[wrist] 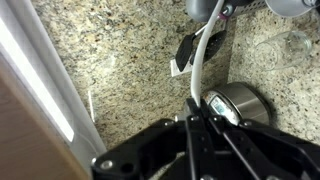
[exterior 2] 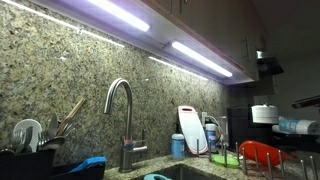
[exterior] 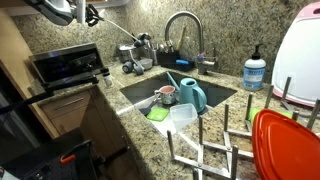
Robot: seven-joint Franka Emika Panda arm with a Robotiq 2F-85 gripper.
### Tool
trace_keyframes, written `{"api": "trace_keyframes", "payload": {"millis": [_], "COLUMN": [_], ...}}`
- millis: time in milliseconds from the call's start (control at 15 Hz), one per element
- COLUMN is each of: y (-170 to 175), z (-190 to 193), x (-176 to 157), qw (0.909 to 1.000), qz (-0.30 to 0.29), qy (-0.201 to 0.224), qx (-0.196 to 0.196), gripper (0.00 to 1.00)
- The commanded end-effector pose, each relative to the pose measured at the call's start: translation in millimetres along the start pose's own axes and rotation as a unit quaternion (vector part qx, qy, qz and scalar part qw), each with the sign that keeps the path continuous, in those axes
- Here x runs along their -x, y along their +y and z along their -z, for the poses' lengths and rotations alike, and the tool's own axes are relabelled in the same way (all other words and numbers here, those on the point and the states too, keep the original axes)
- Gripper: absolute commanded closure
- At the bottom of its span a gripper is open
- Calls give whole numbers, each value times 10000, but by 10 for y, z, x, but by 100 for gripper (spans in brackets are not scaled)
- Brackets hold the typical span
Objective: Take the straw and put it in the sink
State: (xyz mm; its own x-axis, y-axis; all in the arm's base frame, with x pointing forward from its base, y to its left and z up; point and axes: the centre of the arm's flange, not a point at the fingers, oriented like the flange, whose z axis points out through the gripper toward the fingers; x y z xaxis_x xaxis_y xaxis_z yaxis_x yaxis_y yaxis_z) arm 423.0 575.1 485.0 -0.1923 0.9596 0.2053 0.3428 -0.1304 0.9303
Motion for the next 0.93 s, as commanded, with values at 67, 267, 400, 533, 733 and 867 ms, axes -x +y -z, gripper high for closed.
{"api": "trace_keyframes", "payload": {"millis": [67,267,400,533,733,867], "y": [54,70,30,-54,-247,-400], "z": [582,818,967,1056,1069,1031], "x": [301,360,381,424,585,804], "qw": [9986,9964,9952,9950,9948,9928], "qz": [15,44,13,-46,-326,-648], "qy": [-313,-554,-684,-719,-719,-793], "qx": [426,637,698,692,638,618], "gripper": [99,99,99,99,99,99]}}
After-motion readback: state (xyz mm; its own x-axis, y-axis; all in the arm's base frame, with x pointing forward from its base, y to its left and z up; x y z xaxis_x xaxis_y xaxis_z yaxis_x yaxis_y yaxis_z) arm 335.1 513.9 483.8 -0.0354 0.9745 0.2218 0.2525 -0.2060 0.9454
